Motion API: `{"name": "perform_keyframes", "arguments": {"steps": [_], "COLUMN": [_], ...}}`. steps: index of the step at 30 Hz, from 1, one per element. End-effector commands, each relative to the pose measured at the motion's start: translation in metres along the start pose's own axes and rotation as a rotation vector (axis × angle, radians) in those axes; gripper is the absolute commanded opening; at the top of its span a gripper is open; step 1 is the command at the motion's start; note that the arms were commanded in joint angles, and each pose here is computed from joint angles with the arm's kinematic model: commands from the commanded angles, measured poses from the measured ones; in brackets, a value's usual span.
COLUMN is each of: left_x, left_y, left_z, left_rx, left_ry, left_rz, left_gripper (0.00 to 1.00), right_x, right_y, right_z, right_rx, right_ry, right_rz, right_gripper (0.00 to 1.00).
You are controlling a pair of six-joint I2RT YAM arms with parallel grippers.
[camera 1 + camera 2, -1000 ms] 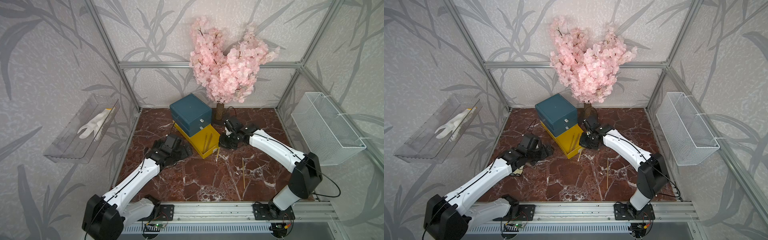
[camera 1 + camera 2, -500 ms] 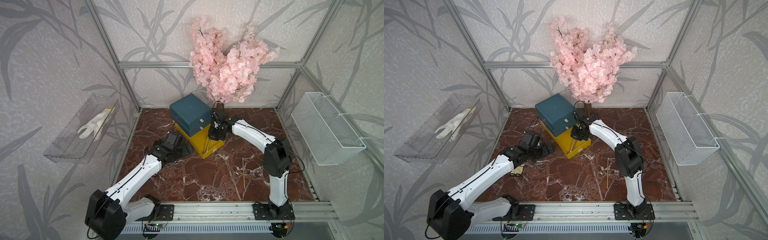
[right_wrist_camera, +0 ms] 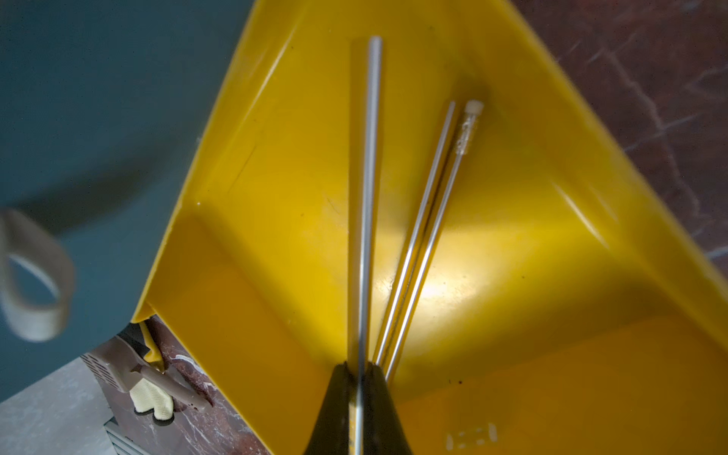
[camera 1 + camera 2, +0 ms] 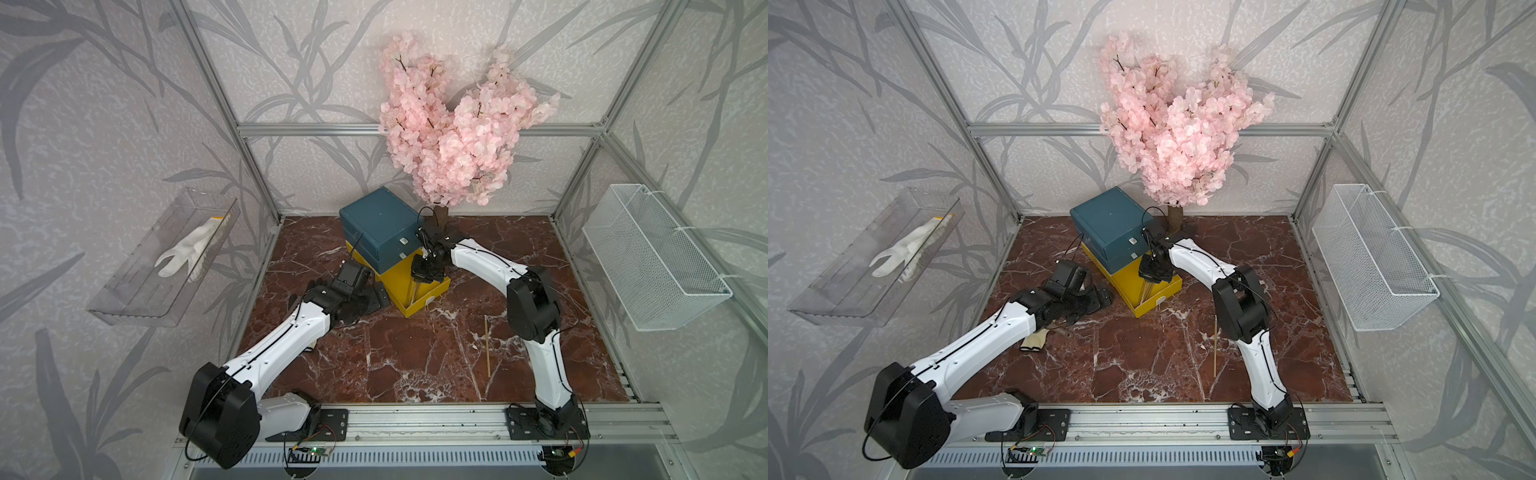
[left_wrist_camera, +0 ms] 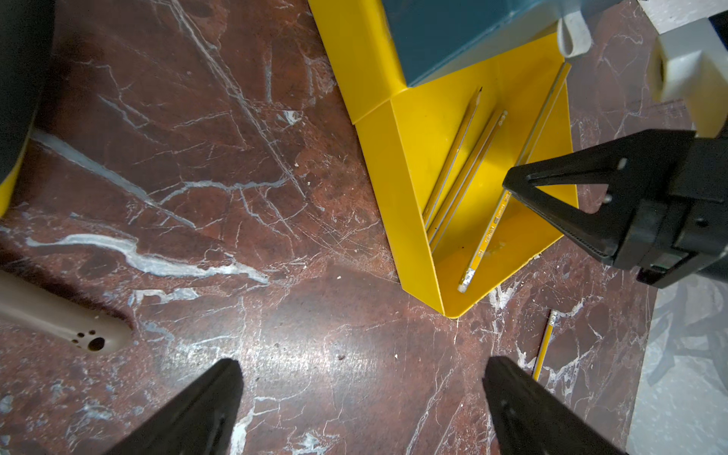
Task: Please place the pencils in the drawer according to their color
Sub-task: Place the pencil in the drawer.
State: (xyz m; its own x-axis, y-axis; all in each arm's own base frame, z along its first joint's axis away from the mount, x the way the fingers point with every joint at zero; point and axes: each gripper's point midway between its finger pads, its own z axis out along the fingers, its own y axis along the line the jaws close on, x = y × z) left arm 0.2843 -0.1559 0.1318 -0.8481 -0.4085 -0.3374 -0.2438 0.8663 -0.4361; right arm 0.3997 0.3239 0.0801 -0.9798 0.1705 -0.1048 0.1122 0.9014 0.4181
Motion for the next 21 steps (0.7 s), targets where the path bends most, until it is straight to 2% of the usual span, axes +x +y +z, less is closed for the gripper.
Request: {"name": "perform_keyframes", "arguments": {"steps": [1, 5, 6, 10, 13, 21], "left_x": [-0.011, -0.01, -0.01, -0.01, -0.01, -0.011], "left_y": [-0.011, -0.012, -0.012, -0.012, -0.012, -0.012], "left_z": [-0.003, 0.001, 0.002, 0.004, 0.005, 0.006], "left_rx": [0.027, 0.023, 0.022, 0.017, 0.016, 0.012], "left_ry": [-0.02, -0.011, -0.009, 0.001, 0.002, -0.001], "left_rz": [0.002, -0.002, -0.002, -0.007, -0.007, -0.005], "left_gripper": [1.0, 1.0, 1.0, 1.0, 1.0, 1.0], "right_x": [0.006, 0.011, 0.011, 0.012, 0.011, 0.008], "right_y": [0.001, 0.0, -0.001, -0.002, 0.0, 0.013], "right_z": [0.002, 0.006, 0.006, 0.004, -0.001, -0.028], "right_rx": [0.002, 0.017, 0.02, 0.023, 0.019, -0.024], "right_ry": [0.022, 0.032, 0.032, 0.031, 0.02, -0.025], "right_rz": [-0.036, -0.08, -0.083, -0.088, -0.098, -0.109], "right_gripper": [0.0, 0.0, 0.03, 0.26, 0.35, 0.38]}}
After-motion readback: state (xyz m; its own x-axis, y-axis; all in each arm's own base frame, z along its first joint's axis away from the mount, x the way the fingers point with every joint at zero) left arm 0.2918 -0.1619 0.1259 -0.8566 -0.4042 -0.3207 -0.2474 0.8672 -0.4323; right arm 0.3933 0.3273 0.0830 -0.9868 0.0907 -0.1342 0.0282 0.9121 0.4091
